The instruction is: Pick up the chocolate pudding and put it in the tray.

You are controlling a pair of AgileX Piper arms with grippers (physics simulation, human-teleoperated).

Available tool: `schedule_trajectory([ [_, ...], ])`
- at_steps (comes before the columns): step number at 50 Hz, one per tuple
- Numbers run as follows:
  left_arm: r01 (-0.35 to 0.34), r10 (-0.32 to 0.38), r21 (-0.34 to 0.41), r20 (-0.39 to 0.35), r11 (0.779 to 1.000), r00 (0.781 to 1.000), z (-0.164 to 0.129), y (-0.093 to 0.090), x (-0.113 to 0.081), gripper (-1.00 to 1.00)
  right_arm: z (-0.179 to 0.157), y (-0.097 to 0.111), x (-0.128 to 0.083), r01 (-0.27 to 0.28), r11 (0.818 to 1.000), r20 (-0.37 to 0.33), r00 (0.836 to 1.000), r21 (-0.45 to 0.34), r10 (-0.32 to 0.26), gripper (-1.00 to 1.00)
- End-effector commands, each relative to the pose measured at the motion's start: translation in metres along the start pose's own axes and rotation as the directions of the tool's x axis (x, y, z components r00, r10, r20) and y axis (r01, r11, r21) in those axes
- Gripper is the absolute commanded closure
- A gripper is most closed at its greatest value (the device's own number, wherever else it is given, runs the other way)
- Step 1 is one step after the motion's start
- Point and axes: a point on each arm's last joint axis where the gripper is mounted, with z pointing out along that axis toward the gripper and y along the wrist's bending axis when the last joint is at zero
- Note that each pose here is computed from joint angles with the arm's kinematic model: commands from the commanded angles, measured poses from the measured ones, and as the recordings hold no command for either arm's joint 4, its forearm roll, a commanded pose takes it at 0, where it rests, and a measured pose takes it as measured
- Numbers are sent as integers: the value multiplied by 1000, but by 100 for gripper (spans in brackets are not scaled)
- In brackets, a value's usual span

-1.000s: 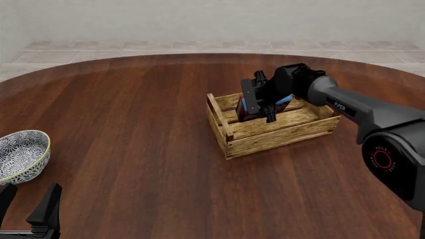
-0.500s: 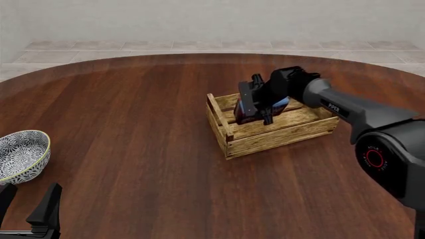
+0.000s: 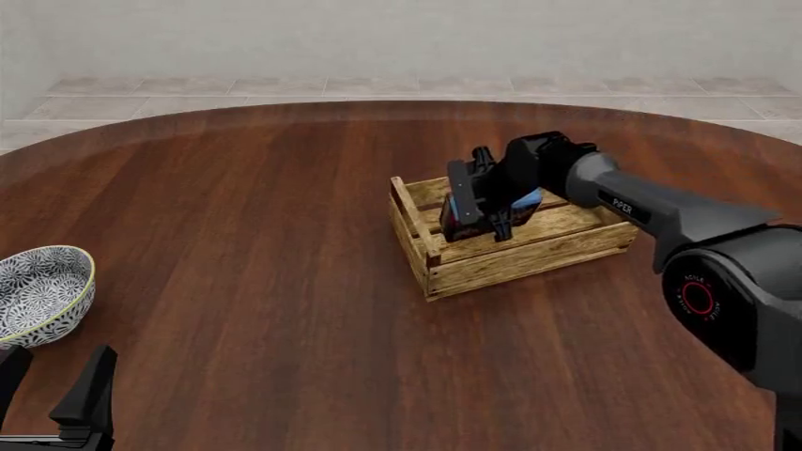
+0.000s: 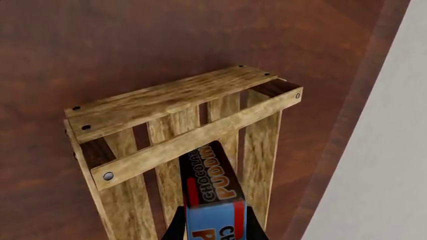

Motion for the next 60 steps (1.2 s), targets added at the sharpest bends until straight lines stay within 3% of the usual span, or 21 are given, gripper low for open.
schedule_trajectory([
  [1,0,0,0,0,1000,1000,0,0,0,-100,3,0,0,-24,1000,-1,1000,-4,24,100],
  [60,0,0,0,0,1000,1000,0,0,0,-100,20,3,-8,-41,997,5,999,-61,42,100],
])
